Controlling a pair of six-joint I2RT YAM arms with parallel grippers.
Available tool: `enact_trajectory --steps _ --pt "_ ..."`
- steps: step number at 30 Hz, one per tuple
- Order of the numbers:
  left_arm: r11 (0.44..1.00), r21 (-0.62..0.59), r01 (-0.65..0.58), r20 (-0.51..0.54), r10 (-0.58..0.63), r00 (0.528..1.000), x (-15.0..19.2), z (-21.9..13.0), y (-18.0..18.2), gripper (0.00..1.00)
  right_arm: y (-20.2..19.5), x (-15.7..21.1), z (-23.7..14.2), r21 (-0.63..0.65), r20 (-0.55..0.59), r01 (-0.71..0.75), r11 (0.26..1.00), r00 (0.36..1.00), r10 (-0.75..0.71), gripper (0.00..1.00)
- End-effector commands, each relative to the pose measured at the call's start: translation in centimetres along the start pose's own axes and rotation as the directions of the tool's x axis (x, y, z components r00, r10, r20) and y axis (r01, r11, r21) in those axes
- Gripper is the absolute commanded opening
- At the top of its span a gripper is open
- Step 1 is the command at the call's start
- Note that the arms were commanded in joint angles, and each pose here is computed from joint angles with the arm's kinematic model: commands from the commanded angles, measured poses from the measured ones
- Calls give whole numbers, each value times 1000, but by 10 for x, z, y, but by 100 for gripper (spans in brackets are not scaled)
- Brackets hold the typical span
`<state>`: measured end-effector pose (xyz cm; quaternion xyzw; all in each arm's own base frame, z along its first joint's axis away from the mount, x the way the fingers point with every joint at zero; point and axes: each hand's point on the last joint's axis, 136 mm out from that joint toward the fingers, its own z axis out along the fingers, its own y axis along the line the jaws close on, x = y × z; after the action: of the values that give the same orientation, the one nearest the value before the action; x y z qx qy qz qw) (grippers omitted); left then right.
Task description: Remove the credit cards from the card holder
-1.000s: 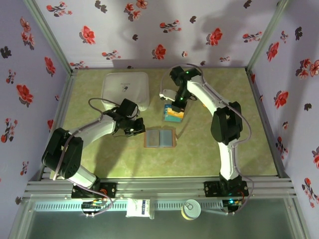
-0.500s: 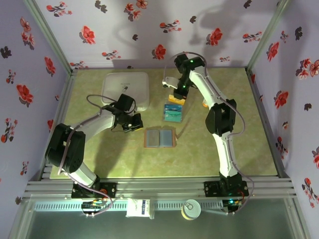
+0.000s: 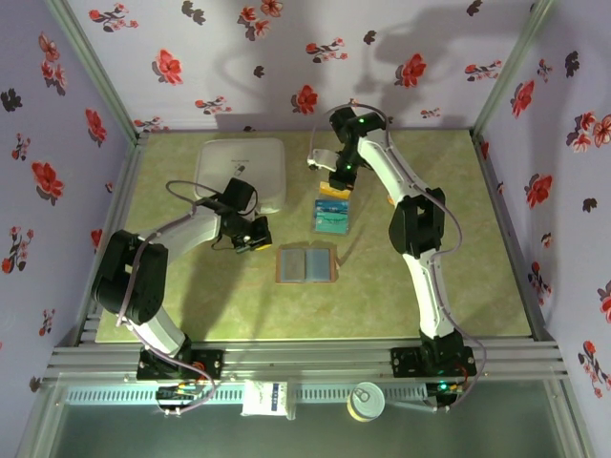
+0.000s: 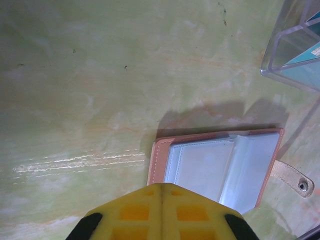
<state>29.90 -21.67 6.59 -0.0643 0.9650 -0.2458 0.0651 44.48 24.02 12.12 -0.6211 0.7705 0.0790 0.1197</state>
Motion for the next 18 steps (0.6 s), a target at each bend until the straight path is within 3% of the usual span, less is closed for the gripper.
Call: enact_trajectory --steps 1,5,9,12,18 --pt "1000 6 -10 -19 10 1000 -3 -2 -2 0 -8 -1 6 15 0 29 999 1000 -29 0" --pt "1000 2 -7 -27 7 1000 -3 0 0 0 -9 1 14 6 -10 21 1000 1000 -21 2" --pt "1000 3 -5 -37 5 999 -3 4 1 0 -11 -1 15 16 -5 18 1000 1000 -18 11" --pt "1000 6 -1 -40 2 999 -3 4 0 0 -30 2 14 100 -23 -5 995 1000 7 17" --pt "1000 25 1 -41 0 999 -6 6 -3 0 -53 -8 1 213 20 -41 976 999 38 19"
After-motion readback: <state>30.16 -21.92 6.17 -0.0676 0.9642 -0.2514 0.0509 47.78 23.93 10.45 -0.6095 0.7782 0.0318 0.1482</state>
